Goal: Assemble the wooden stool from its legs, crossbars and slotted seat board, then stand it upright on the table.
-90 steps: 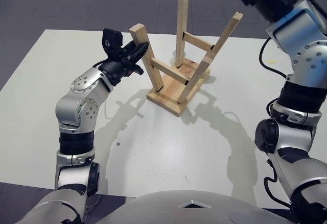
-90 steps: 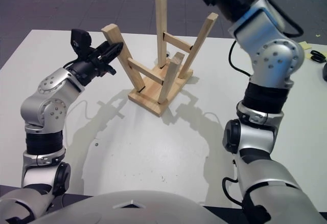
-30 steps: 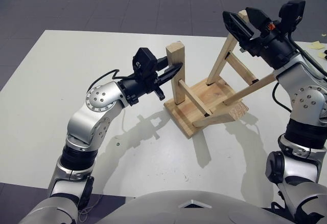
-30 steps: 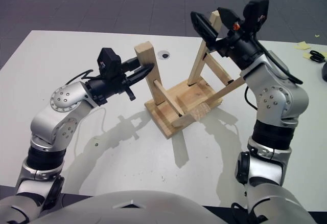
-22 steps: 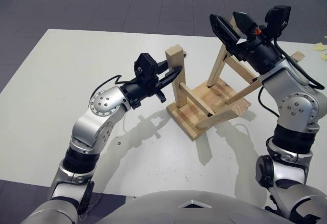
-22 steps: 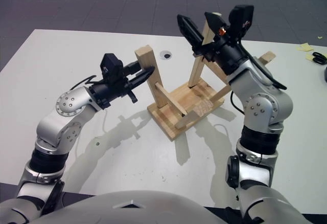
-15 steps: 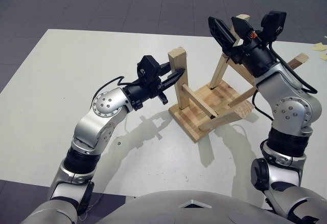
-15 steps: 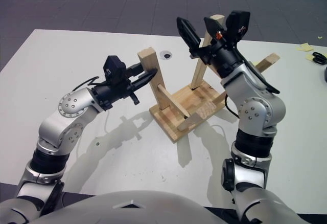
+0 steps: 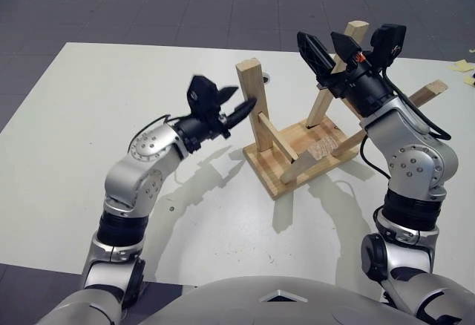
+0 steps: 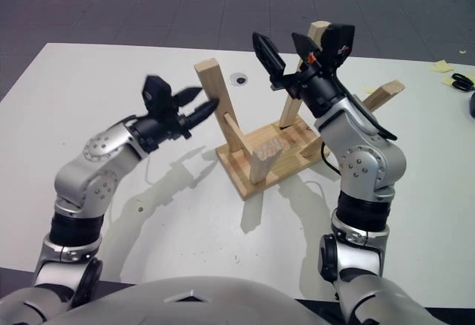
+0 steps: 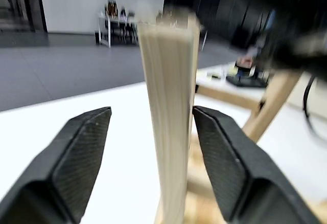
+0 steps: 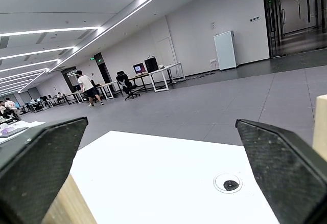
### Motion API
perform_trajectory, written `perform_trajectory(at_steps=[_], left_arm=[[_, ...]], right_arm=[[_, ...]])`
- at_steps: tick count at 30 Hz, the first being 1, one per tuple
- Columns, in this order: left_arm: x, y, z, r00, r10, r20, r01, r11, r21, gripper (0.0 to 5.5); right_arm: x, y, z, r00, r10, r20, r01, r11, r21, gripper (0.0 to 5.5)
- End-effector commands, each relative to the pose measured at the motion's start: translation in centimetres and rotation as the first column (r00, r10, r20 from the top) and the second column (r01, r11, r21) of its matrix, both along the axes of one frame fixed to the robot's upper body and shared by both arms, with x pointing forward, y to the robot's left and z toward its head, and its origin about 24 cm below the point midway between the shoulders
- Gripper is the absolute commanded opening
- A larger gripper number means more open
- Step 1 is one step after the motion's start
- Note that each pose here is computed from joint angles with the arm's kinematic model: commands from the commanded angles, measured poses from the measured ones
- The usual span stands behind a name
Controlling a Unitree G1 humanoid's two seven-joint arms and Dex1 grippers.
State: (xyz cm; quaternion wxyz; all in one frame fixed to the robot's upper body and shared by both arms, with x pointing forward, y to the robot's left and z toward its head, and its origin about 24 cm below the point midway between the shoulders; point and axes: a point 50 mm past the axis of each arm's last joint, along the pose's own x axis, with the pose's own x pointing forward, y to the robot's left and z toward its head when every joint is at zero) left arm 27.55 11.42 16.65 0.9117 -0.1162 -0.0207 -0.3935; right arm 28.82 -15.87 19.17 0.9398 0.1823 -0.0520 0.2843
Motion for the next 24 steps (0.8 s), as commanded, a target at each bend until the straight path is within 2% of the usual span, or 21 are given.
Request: perform_trajectory(at_steps=[1, 3, 7, 11, 15, 17, 20, 24], left_arm=[[0.3, 0.8, 3.4, 0.999, -0.041, 0.027, 0.045, 0.988, -0.148, 3.67], [0.7, 1.4, 5.6, 0.996, -0.042, 0.074, 0.057, 0.977, -0.204, 3.98], [3.5, 1.7, 9.8, 0.974, 0.052, 0.220, -0.017, 0.987, -0.158, 4.65], [7.0, -0.1, 10.0, 0.976, 0.044, 0.214, -0.019, 0.993, -0.116, 5.29], [7.5, -1.4, 10.2, 0.983, -0.029, 0.183, 0.055, 0.989, -0.137, 5.37], [7.8, -1.4, 8.5, 0.993, -0.031, 0.110, 0.045, 0.991, -0.122, 5.37], [7.7, -1.5, 3.9, 0.999, -0.022, -0.029, 0.021, 0.998, -0.056, 5.37], [5.4, -2.9, -0.8, 0.981, -0.067, -0.181, 0.058, 0.997, -0.052, 5.37]], right_arm=[[-0.2, 0.2, -0.2, 1.000, 0.021, -0.002, -0.021, 1.000, -0.005, 5.40], [-0.2, 0.2, -0.3, 1.000, 0.018, -0.005, -0.018, 1.000, -0.002, 5.40], [0.0, 0.2, -0.2, 1.000, 0.003, -0.002, -0.003, 1.000, 0.015, 5.40], [0.4, 0.6, 0.0, 1.000, -0.006, 0.005, 0.006, 1.000, 0.027, 5.40], [0.7, 0.8, 0.5, 1.000, -0.004, 0.021, 0.003, 0.999, 0.040, 5.40], [0.8, 0.6, -0.2, 1.000, -0.015, -0.014, 0.016, 0.999, 0.046, 5.40], [0.4, 0.4, -3.3, 0.989, -0.059, -0.139, 0.053, 0.998, -0.041, 5.40], [-0.8, 0.3, -7.3, 0.947, -0.146, -0.285, 0.103, 0.982, -0.160, 5.40]])
